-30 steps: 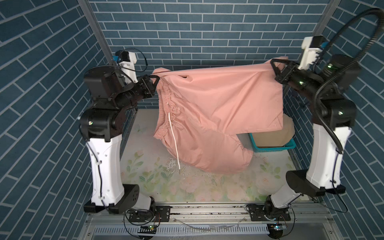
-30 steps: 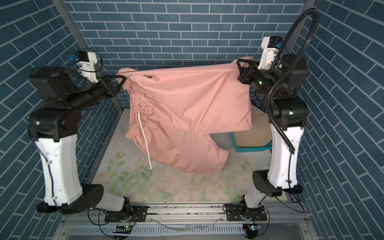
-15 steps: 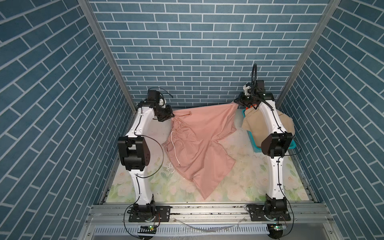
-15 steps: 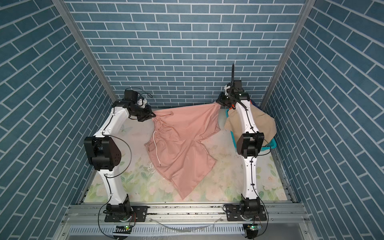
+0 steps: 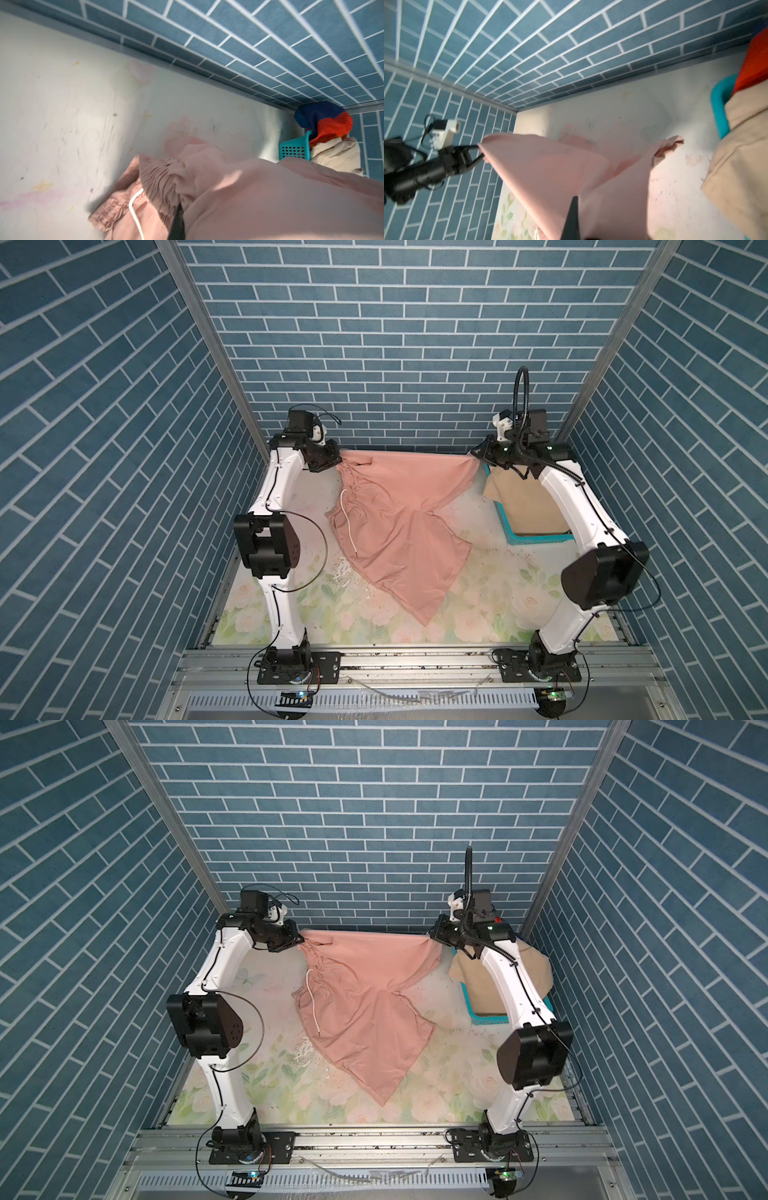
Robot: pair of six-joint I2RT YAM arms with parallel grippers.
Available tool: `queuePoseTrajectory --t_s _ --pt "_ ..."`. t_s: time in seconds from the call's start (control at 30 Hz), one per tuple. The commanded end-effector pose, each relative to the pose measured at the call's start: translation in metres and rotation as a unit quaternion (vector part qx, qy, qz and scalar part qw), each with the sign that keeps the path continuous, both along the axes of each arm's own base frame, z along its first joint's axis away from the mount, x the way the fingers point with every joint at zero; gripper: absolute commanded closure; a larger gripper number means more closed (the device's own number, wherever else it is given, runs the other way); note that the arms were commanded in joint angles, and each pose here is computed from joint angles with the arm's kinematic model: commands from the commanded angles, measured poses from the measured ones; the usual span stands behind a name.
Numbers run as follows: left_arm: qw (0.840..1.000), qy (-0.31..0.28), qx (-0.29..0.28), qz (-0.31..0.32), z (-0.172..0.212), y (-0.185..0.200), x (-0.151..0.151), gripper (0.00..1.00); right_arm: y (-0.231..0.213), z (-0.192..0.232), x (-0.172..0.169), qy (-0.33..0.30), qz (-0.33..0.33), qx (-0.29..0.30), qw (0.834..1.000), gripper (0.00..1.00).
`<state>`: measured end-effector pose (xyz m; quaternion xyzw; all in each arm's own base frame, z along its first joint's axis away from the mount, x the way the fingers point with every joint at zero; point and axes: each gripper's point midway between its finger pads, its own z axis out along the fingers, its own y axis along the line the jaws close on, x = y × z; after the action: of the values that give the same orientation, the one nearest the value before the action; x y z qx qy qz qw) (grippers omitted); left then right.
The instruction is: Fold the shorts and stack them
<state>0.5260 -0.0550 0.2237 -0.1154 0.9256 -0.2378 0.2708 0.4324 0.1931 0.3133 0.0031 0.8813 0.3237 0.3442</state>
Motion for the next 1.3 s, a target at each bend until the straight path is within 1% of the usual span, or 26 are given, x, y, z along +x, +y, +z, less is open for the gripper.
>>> queuePoseTrajectory --t_s 0.0,0.1,0.13,0.17,0.23,0.33,0.37,0.43,0.57,0.6,0.73,0.9,0.97,1.03,1.17,1.27 --pt "0.987 0.026 0.061 0.143 -0.010 0.115 -0.018 1.00 -0.012 -0.054 -0.027 0.023 -0.056 -0.045 0.997 1.00" --pt "0.987 0.025 0.064 0.145 -0.014 0.118 -0.030 1.00 0.008 -0.100 -0.075 0.062 -0.044 -0.056 0.996 1.00" --pt "0.988 0.028 0.061 0.141 -0.018 0.116 -0.034 0.97 0.014 -0.117 -0.091 0.074 -0.044 -0.061 0.994 1.00" --pt "0.988 0.035 0.059 0.139 -0.027 0.114 -0.038 0.94 0.019 -0.129 -0.103 0.082 -0.043 -0.056 0.994 1.00" --pt "0.987 0.055 0.051 0.139 -0.046 0.110 -0.049 0.91 0.033 -0.163 -0.130 0.113 -0.041 -0.045 0.992 1.00" --pt "0.986 0.083 0.026 0.141 -0.081 0.101 -0.067 0.86 0.052 -0.213 -0.167 0.161 -0.023 -0.053 0.985 1.00" --pt "0.986 0.088 0.020 0.141 -0.089 0.099 -0.070 0.86 0.054 -0.224 -0.173 0.165 -0.025 -0.062 0.984 1.00" --pt "0.984 0.105 0.010 0.143 -0.109 0.094 -0.082 0.86 0.064 -0.246 -0.188 0.183 -0.018 -0.060 0.981 1.00" --pt "0.981 0.127 -0.006 0.146 -0.127 0.088 -0.095 0.85 0.073 -0.279 -0.205 0.214 -0.012 -0.066 0.974 1.00" --pt "0.980 0.133 -0.004 0.147 -0.131 0.088 -0.098 0.84 0.077 -0.288 -0.213 0.231 0.000 -0.065 0.971 1.00" --pt "0.978 0.151 -0.010 0.141 -0.142 0.084 -0.107 0.84 0.065 -0.319 -0.226 0.261 -0.007 -0.092 0.961 1.00" --pt "0.977 0.163 -0.026 0.137 -0.149 0.077 -0.115 0.84 0.041 -0.336 -0.232 0.276 -0.018 -0.124 0.953 1.00" --pt "0.977 0.162 -0.046 0.133 -0.148 0.070 -0.115 0.84 0.027 -0.343 -0.233 0.288 -0.023 -0.141 0.947 1.00" --pt "0.977 0.164 -0.053 0.126 -0.148 0.064 -0.119 0.84 0.004 -0.353 -0.230 0.305 -0.038 -0.157 0.939 1.00" --pt "0.977 0.169 -0.065 0.111 -0.149 0.047 -0.130 0.84 -0.039 -0.356 -0.208 0.315 -0.071 -0.169 0.931 1.00" --pt "0.978 0.176 -0.065 0.087 -0.151 0.025 -0.141 0.84 -0.056 -0.350 -0.175 0.308 -0.078 -0.187 0.930 1.00"
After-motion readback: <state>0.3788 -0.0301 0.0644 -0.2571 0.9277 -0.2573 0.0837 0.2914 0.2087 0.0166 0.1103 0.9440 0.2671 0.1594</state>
